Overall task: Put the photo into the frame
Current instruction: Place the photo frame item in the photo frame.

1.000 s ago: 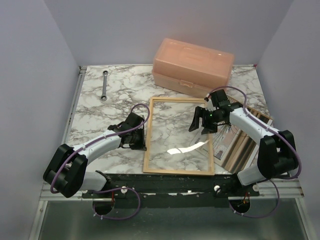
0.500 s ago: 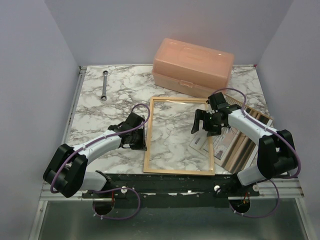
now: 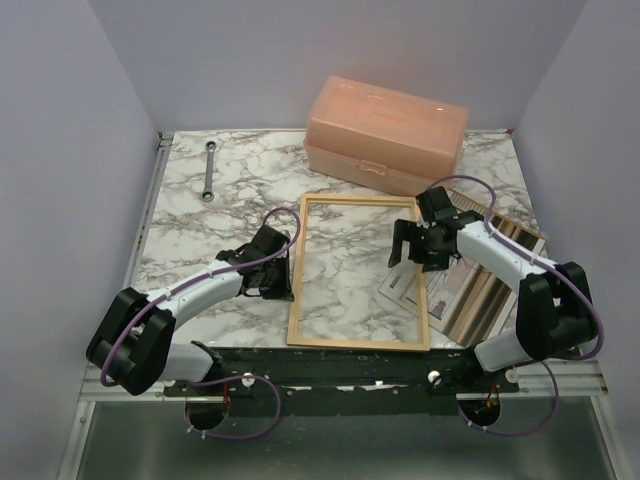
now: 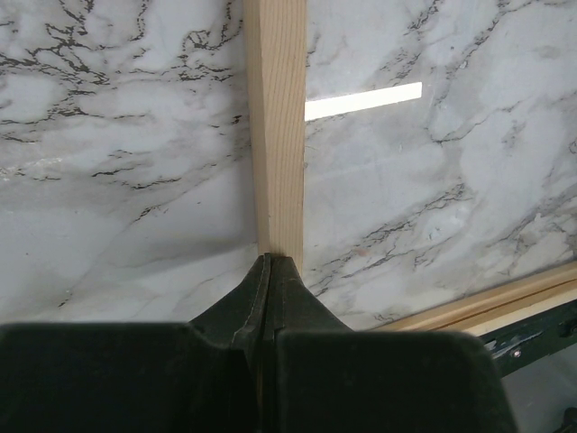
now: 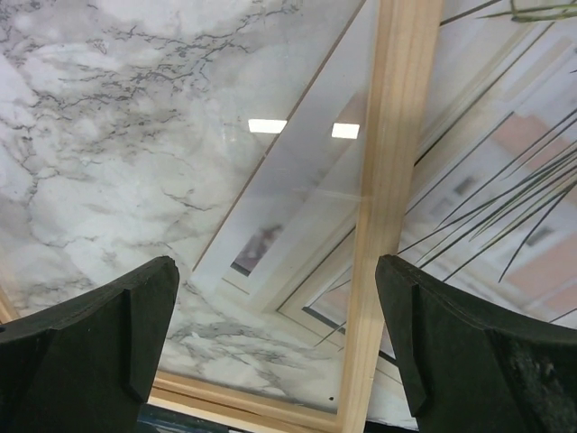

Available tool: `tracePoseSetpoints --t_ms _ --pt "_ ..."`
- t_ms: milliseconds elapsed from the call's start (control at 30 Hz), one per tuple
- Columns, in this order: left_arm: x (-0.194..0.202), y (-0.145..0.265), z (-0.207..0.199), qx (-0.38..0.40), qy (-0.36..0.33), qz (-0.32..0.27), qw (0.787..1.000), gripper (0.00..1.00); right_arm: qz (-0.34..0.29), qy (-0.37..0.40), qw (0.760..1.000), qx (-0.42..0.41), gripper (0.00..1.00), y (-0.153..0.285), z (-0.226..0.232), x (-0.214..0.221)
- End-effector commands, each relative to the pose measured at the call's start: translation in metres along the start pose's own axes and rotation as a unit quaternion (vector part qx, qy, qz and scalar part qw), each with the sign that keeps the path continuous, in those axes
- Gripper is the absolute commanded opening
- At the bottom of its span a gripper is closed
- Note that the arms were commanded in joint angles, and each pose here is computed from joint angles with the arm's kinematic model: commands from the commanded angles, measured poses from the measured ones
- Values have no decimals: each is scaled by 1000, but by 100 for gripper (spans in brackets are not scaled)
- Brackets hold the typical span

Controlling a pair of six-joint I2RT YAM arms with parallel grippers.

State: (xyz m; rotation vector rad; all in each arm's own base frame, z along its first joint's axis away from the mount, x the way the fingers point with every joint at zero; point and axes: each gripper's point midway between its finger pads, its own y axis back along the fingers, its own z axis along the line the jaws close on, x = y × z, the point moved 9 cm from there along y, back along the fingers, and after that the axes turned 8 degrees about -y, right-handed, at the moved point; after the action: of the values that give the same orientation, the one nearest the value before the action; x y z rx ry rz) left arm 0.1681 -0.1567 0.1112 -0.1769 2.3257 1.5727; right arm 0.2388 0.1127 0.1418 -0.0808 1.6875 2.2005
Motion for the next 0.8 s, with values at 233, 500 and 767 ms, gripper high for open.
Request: tracePoseSetpoints --t_ms 233,500,767 --pt "28 0 18 -61 -12 27 998 0 -64 -17 995 75 100 13 -14 -1" --pt "18 28 9 -27 -30 -40 998 3 -51 -27 998 29 94 13 -8 6" --pt "19 22 9 -28 -18 -34 999 10 -17 -35 999 -20 85 2 -1 12"
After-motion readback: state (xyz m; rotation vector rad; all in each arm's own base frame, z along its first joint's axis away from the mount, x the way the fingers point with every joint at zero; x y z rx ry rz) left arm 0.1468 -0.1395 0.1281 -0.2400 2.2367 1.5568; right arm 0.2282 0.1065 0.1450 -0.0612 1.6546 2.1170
